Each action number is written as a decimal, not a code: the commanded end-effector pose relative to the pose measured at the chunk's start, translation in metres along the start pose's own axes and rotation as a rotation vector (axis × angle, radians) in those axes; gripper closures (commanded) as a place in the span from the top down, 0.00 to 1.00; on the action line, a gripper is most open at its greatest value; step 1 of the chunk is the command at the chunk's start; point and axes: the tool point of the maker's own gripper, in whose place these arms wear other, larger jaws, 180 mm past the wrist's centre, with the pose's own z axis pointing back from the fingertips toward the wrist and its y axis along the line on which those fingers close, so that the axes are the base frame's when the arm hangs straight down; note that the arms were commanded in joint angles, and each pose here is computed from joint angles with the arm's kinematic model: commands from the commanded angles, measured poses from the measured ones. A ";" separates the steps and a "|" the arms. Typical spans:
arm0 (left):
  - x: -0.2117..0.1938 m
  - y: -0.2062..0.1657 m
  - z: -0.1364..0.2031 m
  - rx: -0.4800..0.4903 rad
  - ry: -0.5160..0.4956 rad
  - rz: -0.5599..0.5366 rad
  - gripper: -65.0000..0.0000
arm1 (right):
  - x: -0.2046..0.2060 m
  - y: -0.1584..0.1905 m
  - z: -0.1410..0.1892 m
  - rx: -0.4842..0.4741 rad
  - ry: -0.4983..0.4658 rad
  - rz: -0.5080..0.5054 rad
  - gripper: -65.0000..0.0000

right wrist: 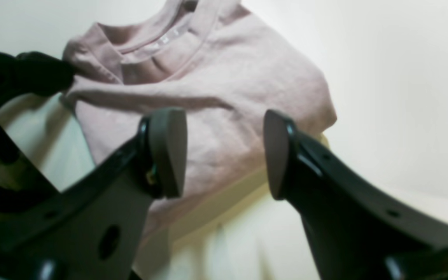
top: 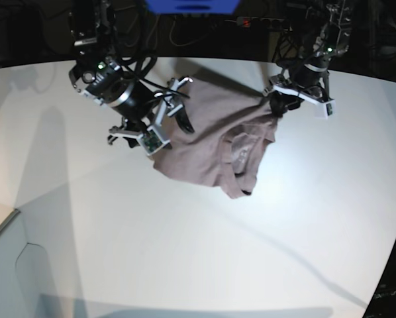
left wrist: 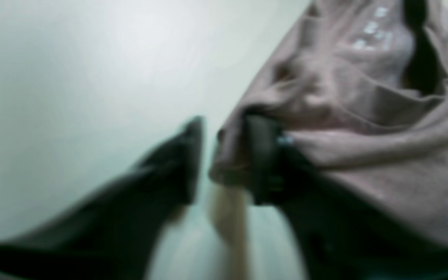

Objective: Layout the t-shirt on the table in an organized manner, then fold the t-shirt properly
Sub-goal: 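Lower the left gripper to the shirt's other end and grasp it, then fold the grasped end with the left gripper over toward the right gripper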

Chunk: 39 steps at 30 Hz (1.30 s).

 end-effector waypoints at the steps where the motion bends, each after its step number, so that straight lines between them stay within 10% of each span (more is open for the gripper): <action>1: 0.009 -0.004 0.001 -0.017 -0.030 -0.004 0.49 | 0.014 -0.001 0.001 -0.002 -0.054 -0.003 0.49; 6: 0.016 -0.020 0.017 -0.079 -0.057 0.102 0.80 | 0.014 -0.002 0.001 -0.004 -0.051 -0.001 0.49; 18: 0.093 -0.047 0.010 -0.188 -0.179 0.073 0.80 | 0.011 -0.001 0.003 -0.004 -0.046 -0.002 0.49; 39: 0.081 -0.080 -0.052 -0.248 0.123 -0.048 0.81 | 0.014 -0.002 0.002 -0.005 -0.052 0.000 0.50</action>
